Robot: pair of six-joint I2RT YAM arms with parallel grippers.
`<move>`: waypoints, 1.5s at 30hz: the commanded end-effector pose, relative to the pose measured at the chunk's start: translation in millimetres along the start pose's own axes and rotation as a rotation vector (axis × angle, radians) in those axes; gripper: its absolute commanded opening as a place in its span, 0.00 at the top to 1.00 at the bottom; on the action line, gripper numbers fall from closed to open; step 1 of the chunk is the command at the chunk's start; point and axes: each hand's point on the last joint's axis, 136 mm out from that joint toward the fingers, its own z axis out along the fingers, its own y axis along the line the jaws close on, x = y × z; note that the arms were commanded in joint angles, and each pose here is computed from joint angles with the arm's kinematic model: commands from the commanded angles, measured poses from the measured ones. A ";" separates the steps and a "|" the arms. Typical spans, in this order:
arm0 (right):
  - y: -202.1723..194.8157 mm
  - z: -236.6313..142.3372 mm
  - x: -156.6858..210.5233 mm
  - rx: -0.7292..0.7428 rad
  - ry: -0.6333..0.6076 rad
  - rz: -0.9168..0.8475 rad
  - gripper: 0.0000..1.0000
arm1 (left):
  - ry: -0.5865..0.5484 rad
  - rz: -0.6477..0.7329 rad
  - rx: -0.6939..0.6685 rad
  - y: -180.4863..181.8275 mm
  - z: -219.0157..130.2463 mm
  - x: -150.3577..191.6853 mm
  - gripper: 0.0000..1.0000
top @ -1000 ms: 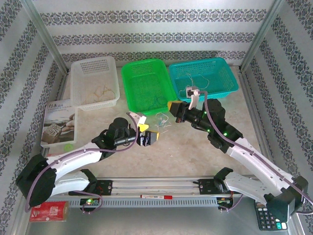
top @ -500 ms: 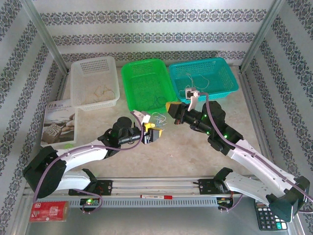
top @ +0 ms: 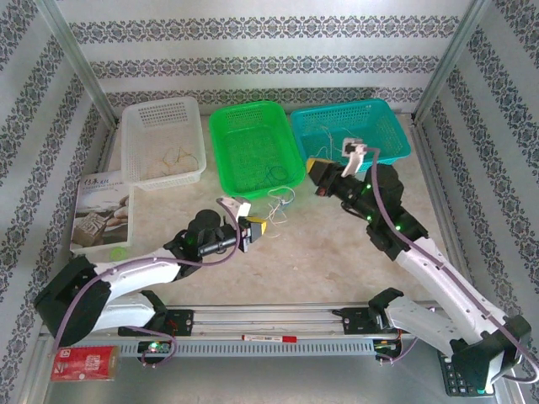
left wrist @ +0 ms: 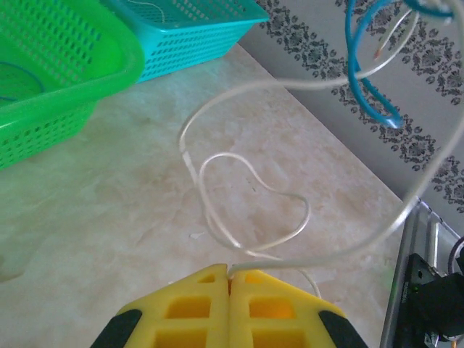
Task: Untangle the cables
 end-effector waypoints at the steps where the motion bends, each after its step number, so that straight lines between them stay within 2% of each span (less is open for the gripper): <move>1: 3.7 -18.0 -46.1 -0.016 -0.122 0.022 1.00 | -0.037 -0.066 -0.098 14.8 -15.4 3.6 1.00; 4: -18.0 -28.0 -67.7 0.038 -0.184 0.060 1.00 | -0.030 -0.139 -0.197 34.1 -32.3 18.3 1.00; 7: -36.2 -36.5 -82.4 0.083 -0.235 0.089 1.00 | -0.031 -0.192 -0.237 42.7 -48.3 30.9 1.00; 14: -49.9 -39.5 -87.7 0.117 -0.261 0.105 1.00 | 0.008 -0.215 -0.303 53.4 -70.2 49.4 1.00; 21: -54.8 -45.9 -95.6 0.151 -0.290 0.094 1.00 | 0.035 -0.216 -0.322 58.4 -69.1 58.0 1.00; 26: -82.1 -66.5 -116.3 0.262 -0.370 0.092 1.00 | 0.075 -0.233 -0.371 67.9 -68.0 69.4 1.00; 31: -114.1 -92.4 -138.2 0.337 -0.489 0.164 1.00 | 0.098 -0.249 -0.399 73.9 -65.8 76.0 1.00; 40: -142.6 -123.0 -157.7 0.439 -0.605 0.220 1.00 | 0.135 -0.251 -0.442 81.9 -66.2 85.5 1.00; 42: -147.3 -124.6 -159.7 0.412 -0.616 0.259 1.00 | 0.133 -0.253 -0.422 79.3 -64.8 86.2 1.00; 45: -141.6 -109.4 -153.8 0.348 -0.559 0.264 1.00 | 0.112 -0.252 -0.398 74.9 -62.2 80.0 1.00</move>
